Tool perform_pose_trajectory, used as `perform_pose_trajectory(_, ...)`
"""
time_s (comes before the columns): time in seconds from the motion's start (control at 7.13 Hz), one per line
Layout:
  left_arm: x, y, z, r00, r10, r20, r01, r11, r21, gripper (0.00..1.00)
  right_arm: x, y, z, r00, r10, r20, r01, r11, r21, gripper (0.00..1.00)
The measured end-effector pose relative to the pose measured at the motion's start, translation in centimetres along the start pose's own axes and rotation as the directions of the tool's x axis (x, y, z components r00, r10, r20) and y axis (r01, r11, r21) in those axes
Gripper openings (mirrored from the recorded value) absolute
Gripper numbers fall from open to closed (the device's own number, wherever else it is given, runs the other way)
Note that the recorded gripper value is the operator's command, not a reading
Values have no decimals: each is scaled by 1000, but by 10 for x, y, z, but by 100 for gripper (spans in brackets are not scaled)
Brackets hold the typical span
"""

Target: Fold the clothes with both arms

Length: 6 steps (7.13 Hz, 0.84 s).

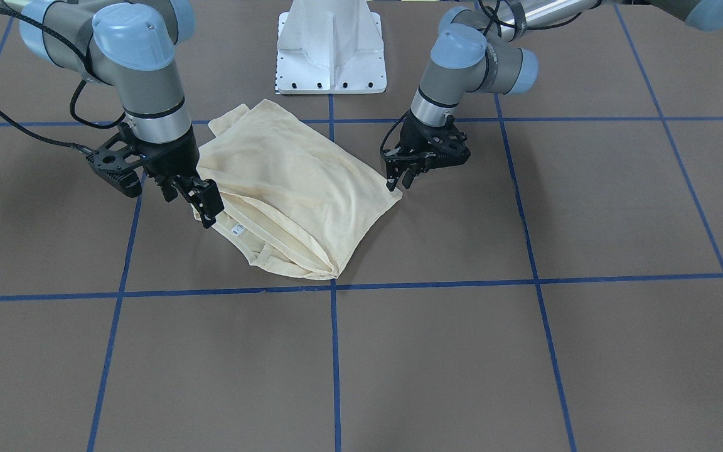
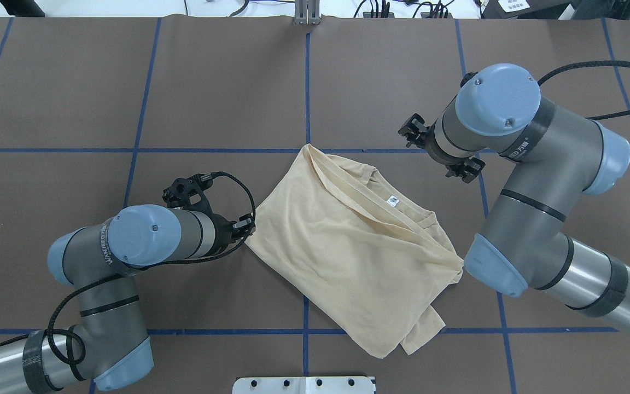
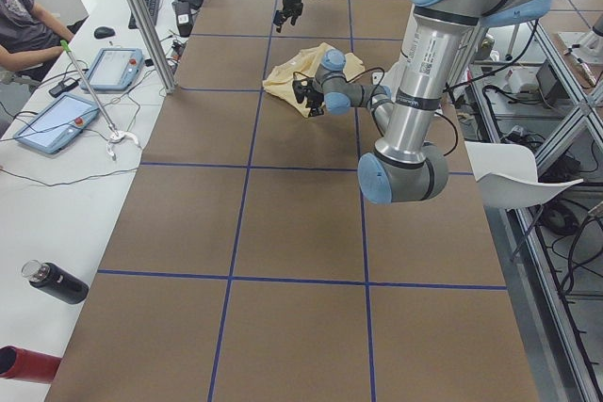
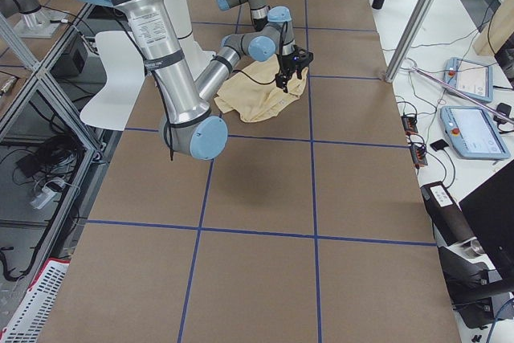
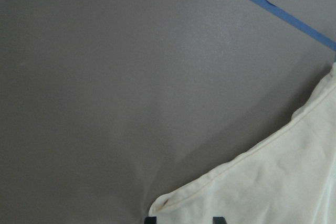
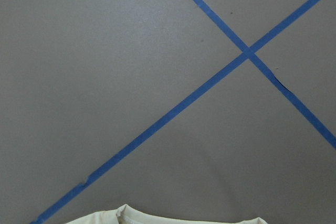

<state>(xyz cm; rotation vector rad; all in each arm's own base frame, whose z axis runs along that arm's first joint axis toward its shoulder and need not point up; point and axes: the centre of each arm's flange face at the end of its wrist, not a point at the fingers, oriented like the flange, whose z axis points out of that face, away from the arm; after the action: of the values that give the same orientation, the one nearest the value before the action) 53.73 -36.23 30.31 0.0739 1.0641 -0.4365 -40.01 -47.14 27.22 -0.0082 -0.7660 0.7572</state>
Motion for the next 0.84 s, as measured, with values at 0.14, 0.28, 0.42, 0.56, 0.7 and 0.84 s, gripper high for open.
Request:
perform_pose_trajectory(0.14,2,1,3,1000,1,4,-1,1000,-1,46,0,-1,4,1000,1,-7,-1,1000,1,100)
perform_pose_trajectory(0.28,7,2,6,1000,2,4,-2,1000,-2,41,1,-2,8,1000,2,-16,-2,1000,2,100)
perform_pose_trajectory(0.42,11,3,10,1000,3,5,-3,1000,-2,20,1,-3,12,1000,2,-22,-2,1000,3,100)
perform_pose_trajectory(0.56,12,2,12,1000,1,8,-1,1000,-1,0,2,-3,13,1000,2,-24,-2,1000,3,100)
perform_pose_trajectory(0.7,11,2,13,1000,0,11,0,1000,2,0,2,-3,13,1000,2,-25,-2,1000,3,100)
perform_pose_trajectory(0.84,10,0,13,1000,0,12,0,1000,4,0,2,-3,14,1000,2,-25,-2,1000,3,100)
